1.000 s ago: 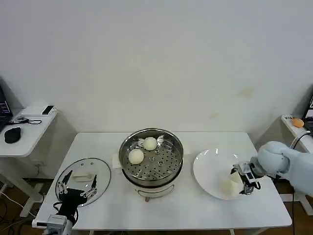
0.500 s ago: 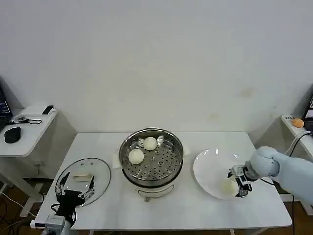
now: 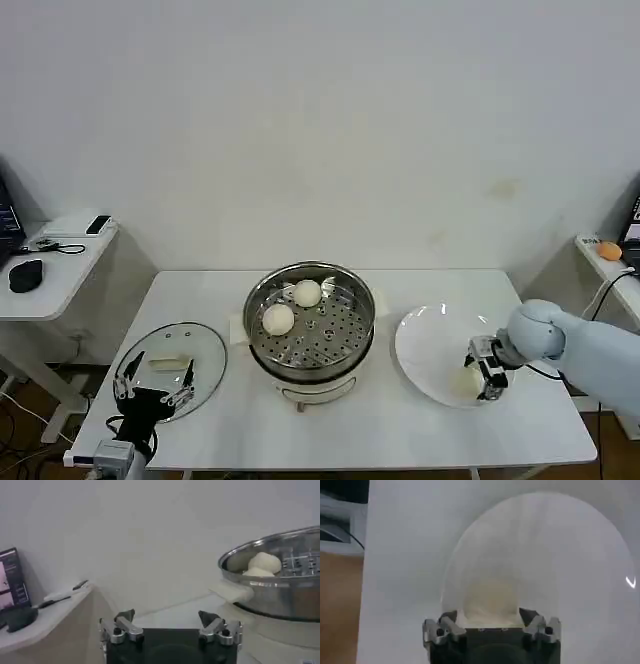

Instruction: Take steamed baozi put them in steamer then cover it.

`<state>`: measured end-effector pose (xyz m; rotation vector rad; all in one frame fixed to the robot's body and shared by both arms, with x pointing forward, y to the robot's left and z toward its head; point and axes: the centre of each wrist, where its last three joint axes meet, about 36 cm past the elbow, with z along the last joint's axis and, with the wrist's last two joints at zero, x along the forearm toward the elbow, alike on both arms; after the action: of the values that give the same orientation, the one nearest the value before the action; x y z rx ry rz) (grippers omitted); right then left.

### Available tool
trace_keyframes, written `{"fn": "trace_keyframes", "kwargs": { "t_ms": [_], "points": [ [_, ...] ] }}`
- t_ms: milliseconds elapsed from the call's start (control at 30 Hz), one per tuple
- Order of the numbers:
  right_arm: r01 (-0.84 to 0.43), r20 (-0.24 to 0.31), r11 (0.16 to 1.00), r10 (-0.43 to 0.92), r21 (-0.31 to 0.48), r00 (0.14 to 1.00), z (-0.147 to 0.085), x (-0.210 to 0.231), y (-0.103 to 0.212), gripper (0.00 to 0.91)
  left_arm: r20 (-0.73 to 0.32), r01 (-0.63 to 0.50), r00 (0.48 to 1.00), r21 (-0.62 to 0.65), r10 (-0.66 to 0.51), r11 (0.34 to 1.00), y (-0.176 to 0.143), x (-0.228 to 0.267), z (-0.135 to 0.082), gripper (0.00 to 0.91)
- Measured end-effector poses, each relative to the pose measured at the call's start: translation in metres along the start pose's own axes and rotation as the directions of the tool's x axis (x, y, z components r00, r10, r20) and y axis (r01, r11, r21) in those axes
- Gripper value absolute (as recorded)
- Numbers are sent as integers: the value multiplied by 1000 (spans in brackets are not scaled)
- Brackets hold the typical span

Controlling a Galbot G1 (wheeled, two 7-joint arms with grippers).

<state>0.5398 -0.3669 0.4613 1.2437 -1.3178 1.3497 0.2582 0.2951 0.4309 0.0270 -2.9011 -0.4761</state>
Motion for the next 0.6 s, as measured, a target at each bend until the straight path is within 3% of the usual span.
{"fn": "trace_keyframes", "kwargs": {
  "t_ms": [367,600],
  "points": [
    [12,-1,1000,-12,-9,1000,-3,-3,-2,615,4,-1,1000,2,1,1000,0,0,-1,907],
    [10,5,1000,-10,-10,1000,-2,7,-5,615,7,0,1000,2,0,1000,0,0,-2,907]
  ]
}}
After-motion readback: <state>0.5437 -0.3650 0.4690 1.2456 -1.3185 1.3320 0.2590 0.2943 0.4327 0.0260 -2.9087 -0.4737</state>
